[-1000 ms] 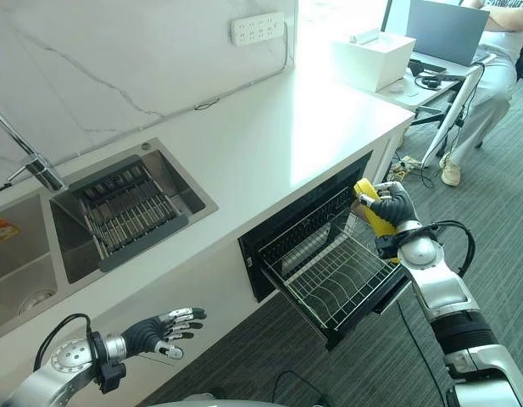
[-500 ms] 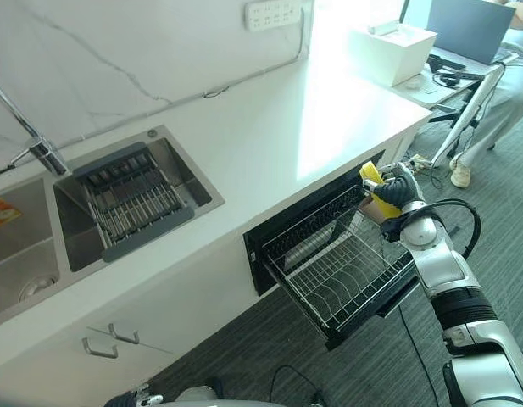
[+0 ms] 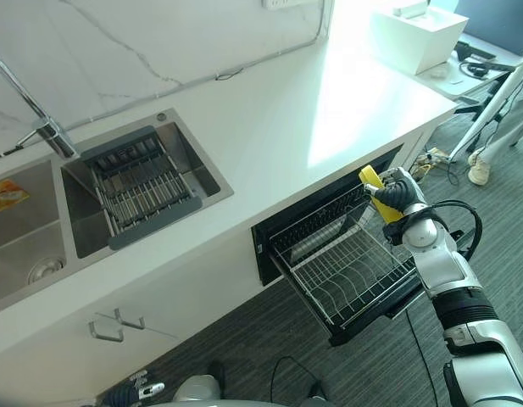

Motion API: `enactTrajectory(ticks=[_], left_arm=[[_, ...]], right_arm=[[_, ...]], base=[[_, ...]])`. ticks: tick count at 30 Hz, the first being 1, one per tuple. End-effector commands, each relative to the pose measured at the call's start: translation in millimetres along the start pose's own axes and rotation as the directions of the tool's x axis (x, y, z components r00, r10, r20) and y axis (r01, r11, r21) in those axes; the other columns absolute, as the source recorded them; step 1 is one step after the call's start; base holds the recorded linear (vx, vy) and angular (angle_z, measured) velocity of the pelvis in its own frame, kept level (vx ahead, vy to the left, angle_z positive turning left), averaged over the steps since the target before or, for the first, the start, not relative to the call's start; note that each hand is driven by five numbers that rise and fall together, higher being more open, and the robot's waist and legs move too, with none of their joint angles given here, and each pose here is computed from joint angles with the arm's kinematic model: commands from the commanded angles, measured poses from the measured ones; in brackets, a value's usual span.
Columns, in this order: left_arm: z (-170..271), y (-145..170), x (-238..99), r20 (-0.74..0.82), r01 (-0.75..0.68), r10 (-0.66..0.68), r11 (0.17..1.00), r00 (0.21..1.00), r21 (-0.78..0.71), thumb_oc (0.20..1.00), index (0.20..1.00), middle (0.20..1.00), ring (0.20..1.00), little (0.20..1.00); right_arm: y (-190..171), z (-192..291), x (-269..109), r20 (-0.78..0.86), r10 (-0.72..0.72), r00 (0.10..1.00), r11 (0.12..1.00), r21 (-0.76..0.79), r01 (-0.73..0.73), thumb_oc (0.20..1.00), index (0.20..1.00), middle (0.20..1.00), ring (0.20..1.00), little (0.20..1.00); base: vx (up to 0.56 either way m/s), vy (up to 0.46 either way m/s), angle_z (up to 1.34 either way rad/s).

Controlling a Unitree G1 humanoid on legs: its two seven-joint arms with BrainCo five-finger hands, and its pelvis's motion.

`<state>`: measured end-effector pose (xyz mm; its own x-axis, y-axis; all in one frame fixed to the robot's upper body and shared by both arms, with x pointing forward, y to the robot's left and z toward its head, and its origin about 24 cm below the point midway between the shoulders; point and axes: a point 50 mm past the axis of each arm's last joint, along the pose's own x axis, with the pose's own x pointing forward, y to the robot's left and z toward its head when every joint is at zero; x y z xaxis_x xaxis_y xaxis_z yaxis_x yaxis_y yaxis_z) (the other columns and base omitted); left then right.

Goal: Place the dishes in the dishwasher.

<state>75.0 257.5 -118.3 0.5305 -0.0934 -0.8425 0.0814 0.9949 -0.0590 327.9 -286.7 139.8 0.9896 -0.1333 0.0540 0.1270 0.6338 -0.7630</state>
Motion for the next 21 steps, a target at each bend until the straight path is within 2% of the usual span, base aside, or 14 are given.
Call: enactTrajectory(ticks=[1,21], left_arm=[[14,18,-6,0.057,-0.056,0.053,0.997,0.997,0.054,1.000,1.000,1.000,1.000,1.000],[28,19,-3,0.114,-0.079,0.077,0.997,0.990,0.009,1.000,1.000,1.000,1.000,1.000]], right_arm=[[-33,40,11,0.190,-0.118,0.975,0.990,-0.057,0.131,0.200,0.200,0.200,0.200,0.200],[-9,20,10,0.168,-0.118,0.979,0.959,-0.236,0.156,0.200,0.200,0.200,0.200,0.200]], base=[[-0.04,0.010,0.02],[-0.03,0.008,0.00]])
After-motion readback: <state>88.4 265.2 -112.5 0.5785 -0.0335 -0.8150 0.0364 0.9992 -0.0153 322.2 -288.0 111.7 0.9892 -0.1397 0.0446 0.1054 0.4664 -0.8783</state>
